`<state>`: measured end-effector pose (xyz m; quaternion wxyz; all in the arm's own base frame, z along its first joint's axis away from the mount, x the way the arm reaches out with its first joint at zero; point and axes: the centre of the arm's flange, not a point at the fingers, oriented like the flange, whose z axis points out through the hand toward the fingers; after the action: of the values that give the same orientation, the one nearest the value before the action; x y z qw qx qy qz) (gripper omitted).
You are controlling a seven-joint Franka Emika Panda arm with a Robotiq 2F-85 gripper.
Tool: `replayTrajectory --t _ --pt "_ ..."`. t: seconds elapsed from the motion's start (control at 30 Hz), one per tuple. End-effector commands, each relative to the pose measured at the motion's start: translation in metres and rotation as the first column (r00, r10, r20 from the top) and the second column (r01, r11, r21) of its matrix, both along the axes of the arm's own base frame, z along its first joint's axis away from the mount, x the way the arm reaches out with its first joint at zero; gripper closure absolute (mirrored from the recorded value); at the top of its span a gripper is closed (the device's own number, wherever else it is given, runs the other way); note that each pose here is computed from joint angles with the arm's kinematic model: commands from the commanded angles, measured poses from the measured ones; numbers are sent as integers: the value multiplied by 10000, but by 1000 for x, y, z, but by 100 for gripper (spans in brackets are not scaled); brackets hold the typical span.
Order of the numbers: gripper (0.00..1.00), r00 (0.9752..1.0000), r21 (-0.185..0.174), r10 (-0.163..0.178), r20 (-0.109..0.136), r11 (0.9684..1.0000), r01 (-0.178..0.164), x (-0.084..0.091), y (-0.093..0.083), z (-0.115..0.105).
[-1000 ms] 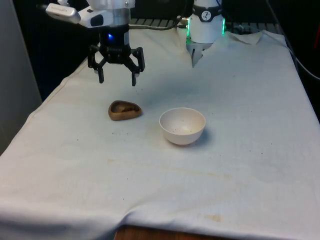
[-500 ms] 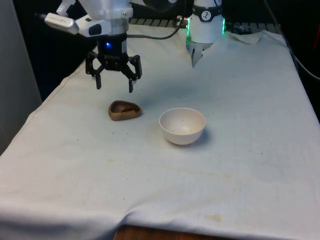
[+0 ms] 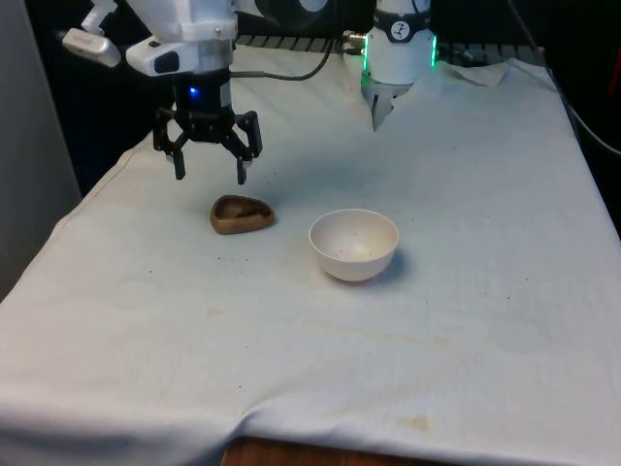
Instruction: Pour the coffee beans from the cup into the bowl.
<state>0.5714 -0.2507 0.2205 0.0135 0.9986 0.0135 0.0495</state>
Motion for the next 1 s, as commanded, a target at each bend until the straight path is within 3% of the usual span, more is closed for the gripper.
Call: replayTrajectory --t 0.0,0.03,0.13,0.23,0.27,0.37,0.53,0.8,0.97 --pt "0 9999 128 41 116 9999 -43 2 -2 -1" --pt "0 10000 52 19 30 10000 -19 0 -1 -1" --pt "0 9998 345 54 192 9994 -61 1 -9 -6" --pt "0 9997 478 74 233 9988 -85 2 -16 -11" --pt "0 9998 349 53 193 9994 -59 1 -13 -10" --pt "0 9996 549 127 258 9984 -141 3 -21 -14" --pt "0 9997 578 180 173 9981 -190 4 -25 -17" --pt "0 9995 789 242 -197 9966 -226 11 -31 -26" --pt "0 9994 798 244 -259 9966 -223 13 -33 -29"
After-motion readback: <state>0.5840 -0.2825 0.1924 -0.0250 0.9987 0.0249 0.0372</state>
